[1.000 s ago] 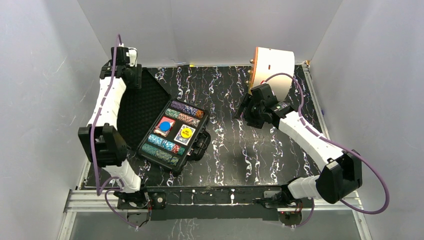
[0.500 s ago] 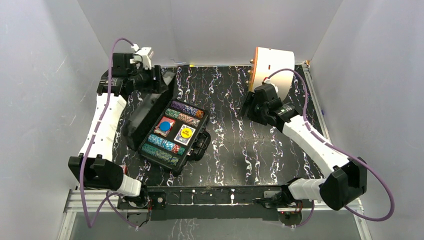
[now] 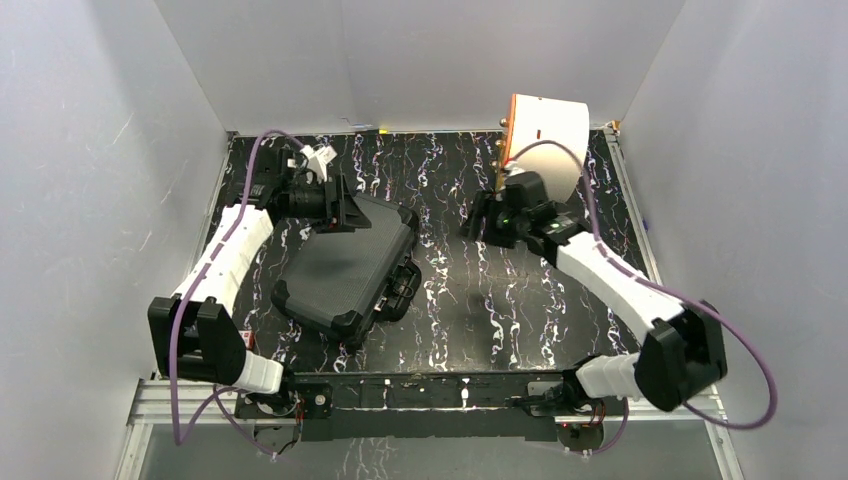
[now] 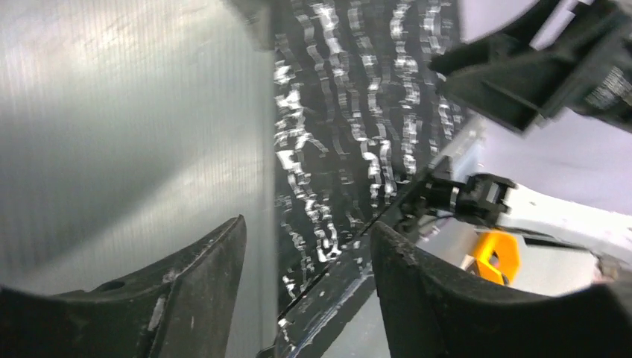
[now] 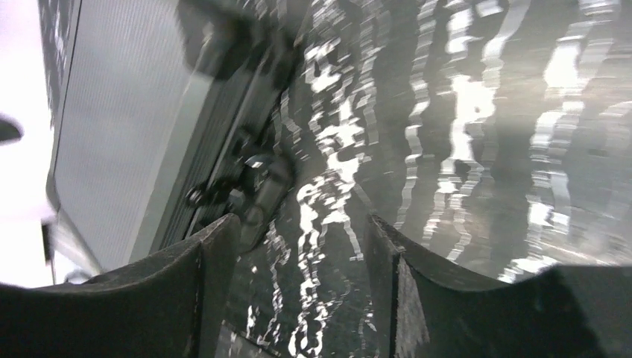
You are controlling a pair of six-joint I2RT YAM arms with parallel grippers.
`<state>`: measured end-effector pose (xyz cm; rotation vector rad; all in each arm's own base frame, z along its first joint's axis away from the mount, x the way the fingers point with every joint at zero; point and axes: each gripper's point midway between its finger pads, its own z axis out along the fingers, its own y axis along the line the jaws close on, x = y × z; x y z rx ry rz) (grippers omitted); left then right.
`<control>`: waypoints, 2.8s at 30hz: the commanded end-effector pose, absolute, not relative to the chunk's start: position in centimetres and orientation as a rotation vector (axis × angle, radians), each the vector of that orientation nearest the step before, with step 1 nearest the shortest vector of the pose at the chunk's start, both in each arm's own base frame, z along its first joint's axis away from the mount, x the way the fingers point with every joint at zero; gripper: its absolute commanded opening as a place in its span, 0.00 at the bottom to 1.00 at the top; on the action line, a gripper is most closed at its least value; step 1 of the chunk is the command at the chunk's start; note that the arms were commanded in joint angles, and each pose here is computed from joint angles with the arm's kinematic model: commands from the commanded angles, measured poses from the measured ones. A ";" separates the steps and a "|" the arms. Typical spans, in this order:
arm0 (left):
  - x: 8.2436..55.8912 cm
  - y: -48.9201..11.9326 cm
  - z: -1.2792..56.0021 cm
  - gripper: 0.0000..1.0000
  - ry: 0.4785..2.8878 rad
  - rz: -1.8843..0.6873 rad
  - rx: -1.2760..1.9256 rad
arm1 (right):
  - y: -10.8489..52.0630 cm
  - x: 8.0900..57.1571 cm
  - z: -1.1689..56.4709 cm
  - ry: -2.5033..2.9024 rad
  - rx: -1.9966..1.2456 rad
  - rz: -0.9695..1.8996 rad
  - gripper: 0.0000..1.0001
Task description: Pack up texas hold em set
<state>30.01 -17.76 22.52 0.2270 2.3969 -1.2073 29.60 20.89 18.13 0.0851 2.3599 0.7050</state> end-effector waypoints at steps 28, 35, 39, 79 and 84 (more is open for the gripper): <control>23.8 -11.5 6.8 0.28 3.005 -0.197 0.062 | 36.2 21.4 9.9 2.506 -0.310 1.261 0.76; 23.8 -11.9 6.5 0.28 3.012 -0.219 0.072 | 37.2 21.0 8.8 2.510 -0.322 1.339 0.77; 24.1 -12.2 6.7 0.28 2.994 -0.245 0.074 | 37.5 21.1 8.9 2.477 -0.329 1.362 0.80; 24.4 -12.6 7.3 0.28 2.980 -0.279 0.093 | 39.2 21.4 11.7 2.418 -0.326 1.390 0.67; 24.5 -12.7 7.2 0.28 2.985 -0.283 0.095 | 39.4 21.8 11.5 2.404 -0.336 1.375 0.67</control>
